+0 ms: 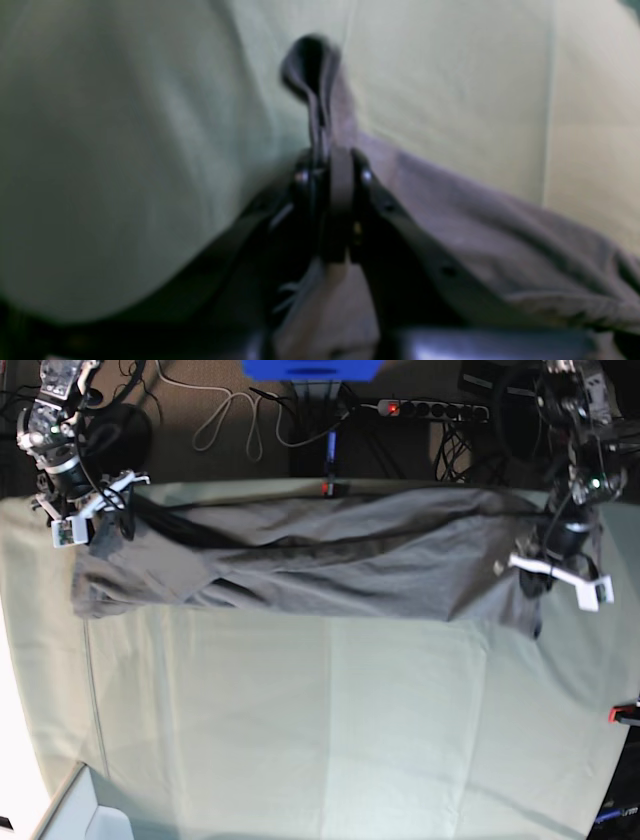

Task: Layout the t-shirt on the table in an organized manner, then fold the t-shirt properly
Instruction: 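Release the shirt with the left gripper and move it toward the shirt's middle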

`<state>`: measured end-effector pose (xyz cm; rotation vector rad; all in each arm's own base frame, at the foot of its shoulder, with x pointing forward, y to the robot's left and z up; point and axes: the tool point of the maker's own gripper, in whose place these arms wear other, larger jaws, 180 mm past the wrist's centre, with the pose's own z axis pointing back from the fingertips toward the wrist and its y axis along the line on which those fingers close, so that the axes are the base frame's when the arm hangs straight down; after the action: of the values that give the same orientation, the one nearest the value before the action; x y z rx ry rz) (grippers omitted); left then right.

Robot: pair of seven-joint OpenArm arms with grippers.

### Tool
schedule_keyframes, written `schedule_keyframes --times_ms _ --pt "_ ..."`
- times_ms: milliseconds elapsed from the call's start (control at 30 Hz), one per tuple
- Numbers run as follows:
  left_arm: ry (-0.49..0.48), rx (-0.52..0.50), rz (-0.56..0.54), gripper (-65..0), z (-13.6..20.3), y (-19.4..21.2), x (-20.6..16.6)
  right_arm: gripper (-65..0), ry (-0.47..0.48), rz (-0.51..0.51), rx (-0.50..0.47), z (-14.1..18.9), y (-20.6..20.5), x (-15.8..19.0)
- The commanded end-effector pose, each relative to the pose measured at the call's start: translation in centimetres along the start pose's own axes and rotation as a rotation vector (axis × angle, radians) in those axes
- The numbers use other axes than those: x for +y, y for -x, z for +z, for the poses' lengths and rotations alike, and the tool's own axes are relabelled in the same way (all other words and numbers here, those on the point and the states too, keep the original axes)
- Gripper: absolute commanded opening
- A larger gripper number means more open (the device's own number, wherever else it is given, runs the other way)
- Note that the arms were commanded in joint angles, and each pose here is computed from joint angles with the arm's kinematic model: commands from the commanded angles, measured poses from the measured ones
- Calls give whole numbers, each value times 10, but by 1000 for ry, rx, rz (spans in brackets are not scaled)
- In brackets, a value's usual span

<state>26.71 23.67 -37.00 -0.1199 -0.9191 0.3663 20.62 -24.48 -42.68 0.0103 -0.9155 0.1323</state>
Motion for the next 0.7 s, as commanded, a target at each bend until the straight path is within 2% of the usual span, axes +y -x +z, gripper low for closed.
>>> schedule_keyframes --times_ms 0,100,200,267,433,533,667 --pt "52 -82 4 -650 6 -22 -20 -280 -8 7 -52 1 -15 -2" --pt "120 -91 30 -650 15 -15 -55 -280 -5 9 -59 0 -17 -3" --pt "230 -58 43 -650 20 2 -104 -280 -4 13 -61 0 -19 -4" --pt "321 -10 38 -650 21 20 -142 -280 -3 16 -62 0 -20 -5" --pt "492 109 -25 -650 31 67 -211 -280 11 16 -66 2 -20 -11" --pt "528 140 -112 -650 28 87 -234 -280 52 3 -93 2 -30 -25" --pt "531 103 -155 -650 23 97 -253 -280 96 -10 -102 6 -32 -40"
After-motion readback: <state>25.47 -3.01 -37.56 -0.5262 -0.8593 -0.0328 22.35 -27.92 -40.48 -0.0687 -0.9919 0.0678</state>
